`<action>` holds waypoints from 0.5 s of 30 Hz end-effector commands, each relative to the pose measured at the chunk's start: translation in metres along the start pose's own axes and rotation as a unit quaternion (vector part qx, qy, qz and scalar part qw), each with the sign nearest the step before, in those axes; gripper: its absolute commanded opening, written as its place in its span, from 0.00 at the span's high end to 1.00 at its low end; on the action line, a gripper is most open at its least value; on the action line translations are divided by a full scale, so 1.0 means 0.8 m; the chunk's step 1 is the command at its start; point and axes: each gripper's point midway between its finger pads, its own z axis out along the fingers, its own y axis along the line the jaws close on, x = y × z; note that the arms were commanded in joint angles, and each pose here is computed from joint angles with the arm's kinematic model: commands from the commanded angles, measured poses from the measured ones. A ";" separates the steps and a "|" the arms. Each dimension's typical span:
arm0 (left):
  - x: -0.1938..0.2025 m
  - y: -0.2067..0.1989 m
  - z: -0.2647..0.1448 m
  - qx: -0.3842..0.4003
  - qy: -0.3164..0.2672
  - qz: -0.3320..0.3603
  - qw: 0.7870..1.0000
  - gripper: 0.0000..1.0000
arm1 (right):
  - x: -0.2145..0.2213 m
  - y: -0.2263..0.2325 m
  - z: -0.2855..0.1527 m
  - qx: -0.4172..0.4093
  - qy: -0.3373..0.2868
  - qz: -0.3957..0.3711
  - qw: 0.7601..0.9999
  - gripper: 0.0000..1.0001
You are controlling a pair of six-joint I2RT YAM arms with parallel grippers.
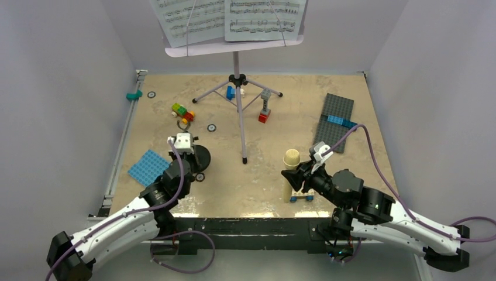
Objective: Pack up the instrument practice props
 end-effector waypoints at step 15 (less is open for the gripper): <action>-0.082 0.179 0.107 -0.262 -0.086 -0.085 0.957 1.00 | -0.009 0.044 0.007 -0.090 -0.027 0.029 0.995 1.00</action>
